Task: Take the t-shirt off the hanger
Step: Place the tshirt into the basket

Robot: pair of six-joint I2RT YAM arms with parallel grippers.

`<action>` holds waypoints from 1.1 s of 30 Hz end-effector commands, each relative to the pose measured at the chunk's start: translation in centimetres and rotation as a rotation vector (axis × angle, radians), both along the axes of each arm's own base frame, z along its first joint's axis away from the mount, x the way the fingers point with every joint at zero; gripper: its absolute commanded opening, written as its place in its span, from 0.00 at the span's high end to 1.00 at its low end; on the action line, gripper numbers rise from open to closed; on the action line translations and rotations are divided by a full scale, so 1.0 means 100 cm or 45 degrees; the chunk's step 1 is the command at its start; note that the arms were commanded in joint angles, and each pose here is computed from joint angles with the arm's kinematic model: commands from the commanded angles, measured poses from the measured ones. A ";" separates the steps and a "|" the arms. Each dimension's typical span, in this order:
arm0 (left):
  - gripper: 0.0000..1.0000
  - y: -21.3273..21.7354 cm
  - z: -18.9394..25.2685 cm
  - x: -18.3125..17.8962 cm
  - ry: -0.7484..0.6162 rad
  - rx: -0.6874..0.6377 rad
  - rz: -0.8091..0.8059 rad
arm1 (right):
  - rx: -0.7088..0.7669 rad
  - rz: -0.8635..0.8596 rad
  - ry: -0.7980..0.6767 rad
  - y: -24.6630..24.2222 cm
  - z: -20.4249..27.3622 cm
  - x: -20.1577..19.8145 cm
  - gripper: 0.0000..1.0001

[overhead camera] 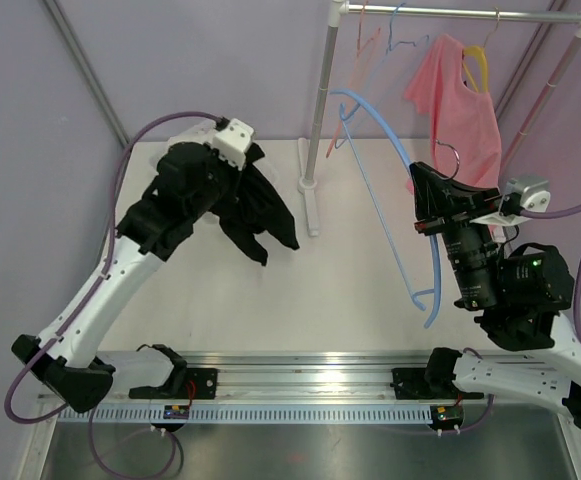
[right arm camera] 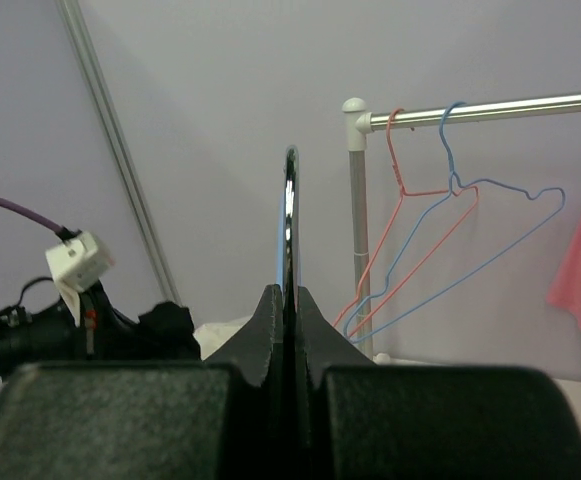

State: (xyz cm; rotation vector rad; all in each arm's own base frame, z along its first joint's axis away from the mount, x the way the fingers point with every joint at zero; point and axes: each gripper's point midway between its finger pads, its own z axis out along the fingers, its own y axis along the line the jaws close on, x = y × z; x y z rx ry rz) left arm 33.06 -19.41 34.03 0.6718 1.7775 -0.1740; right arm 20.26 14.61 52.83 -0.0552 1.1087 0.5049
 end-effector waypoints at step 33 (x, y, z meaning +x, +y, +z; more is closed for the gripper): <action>1.00 0.111 -0.177 0.224 0.511 0.006 0.430 | 0.072 0.017 -0.027 -0.020 0.011 -0.012 1.00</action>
